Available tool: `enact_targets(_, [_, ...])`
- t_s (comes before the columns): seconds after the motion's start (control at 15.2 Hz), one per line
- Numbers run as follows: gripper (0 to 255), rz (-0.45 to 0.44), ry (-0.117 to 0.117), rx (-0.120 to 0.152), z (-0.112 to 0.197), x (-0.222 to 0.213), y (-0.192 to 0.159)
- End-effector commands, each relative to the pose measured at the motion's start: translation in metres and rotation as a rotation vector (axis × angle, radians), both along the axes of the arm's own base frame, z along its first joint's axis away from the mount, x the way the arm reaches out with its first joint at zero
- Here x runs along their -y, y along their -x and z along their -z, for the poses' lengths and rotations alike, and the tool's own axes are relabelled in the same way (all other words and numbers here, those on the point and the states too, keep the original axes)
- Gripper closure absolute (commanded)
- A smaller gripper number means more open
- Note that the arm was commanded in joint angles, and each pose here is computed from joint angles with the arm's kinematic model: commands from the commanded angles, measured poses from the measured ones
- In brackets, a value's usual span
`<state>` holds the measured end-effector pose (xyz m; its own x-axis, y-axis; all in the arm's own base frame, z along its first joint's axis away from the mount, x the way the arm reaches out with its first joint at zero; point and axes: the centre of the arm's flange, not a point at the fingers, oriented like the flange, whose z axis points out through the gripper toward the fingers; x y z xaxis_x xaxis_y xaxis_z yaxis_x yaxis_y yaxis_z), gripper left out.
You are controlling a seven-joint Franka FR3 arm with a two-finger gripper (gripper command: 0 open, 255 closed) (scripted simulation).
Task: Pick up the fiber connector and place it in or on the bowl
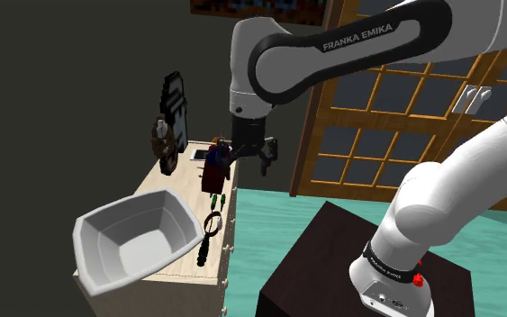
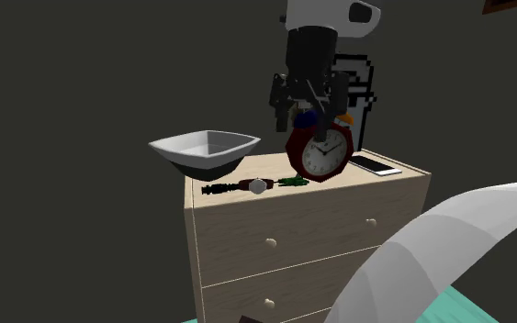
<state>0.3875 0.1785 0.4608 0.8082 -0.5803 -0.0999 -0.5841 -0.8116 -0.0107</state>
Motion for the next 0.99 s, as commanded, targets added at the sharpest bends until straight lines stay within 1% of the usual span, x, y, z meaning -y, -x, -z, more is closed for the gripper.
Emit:
enact_targets(0.0, [0, 0.048, 0.000, -0.009, 0.019, -0.017, -0.012])
enact_targets(0.46, [0, 0.200, 0.004, -0.040, 0.079, -0.066, -0.059])
enact_targets(0.92, [0, 0.200, 0.004, -0.040, 0.116, -0.069, -0.055])
